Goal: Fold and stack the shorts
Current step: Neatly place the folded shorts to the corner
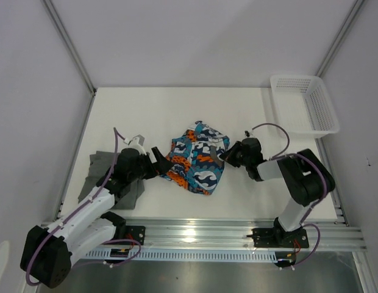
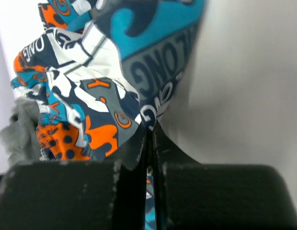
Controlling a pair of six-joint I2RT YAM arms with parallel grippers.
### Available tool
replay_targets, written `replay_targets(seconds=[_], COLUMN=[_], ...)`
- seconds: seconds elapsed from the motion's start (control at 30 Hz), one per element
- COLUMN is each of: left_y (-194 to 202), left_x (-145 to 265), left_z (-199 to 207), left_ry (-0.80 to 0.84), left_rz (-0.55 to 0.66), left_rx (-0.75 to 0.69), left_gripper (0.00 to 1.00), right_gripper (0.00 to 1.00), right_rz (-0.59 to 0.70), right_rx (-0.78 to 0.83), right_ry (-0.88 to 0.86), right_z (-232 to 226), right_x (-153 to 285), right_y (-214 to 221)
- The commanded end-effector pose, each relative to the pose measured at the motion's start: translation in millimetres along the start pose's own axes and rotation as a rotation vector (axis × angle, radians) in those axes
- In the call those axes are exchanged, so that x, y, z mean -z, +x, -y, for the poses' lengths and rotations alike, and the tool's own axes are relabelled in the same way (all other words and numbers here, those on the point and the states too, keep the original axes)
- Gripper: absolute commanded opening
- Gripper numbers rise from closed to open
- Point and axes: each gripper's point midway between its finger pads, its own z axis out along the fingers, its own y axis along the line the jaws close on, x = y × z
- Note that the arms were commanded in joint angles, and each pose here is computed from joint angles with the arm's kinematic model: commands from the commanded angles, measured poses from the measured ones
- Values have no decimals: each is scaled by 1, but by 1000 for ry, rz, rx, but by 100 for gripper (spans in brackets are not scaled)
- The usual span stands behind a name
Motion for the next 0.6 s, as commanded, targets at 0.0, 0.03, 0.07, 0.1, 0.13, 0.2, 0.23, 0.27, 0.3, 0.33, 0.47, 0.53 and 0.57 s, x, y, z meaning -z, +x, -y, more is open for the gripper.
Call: replay_targets(seconds=[0.0,0.03,0.07,0.1,0.13,0.2,0.23,0.27,0.3,0.33,0.47,0.53,0.57], left_y=[8,10,17,20,22,24,19,15,16,12,6,5,5], left_x=[-9,-11,-12,-12,-12,-7,-4,-1,4,8,17,20,21], left_z=[11,10,7,6,3,0,-2,-1,-6,-6,-13,-17,-19], left_ry=[9,-2,-10,-13,-20,-32,-51,-58,-87,-101,-151,-171,-182], left_rz=[-15,-20,-42,-52,-56,-64,-48,-39,-50,-44,-33,-35,-35], left_rx=[-15,-16,-14,-12,-12,-22,-38,-51,-63,-78,-96,-99,-102], left_gripper=[99,99,99,99,99,99,99,99,99,99,99,99,99], right_gripper=[0,0,0,10,20,59,66,69,73,76,81,82,82], right_rz=[144,140,130,34,8,-73,-137,-153,-167,-171,-97,-124,-105], right_rx=[2,30,54,109,125,170,195,204,223,244,321,344,366], right_ry=[75,66,106,108,105,139,118,105,125,122,83,45,56], right_z=[-9,-21,-15,-22,-28,-18,-24,-27,-21,-21,-40,-54,-51], right_x=[25,35,42,51,60,75,86,94,100,105,114,114,109], right_y=[5,14,31,75,92,134,165,173,178,178,136,121,100])
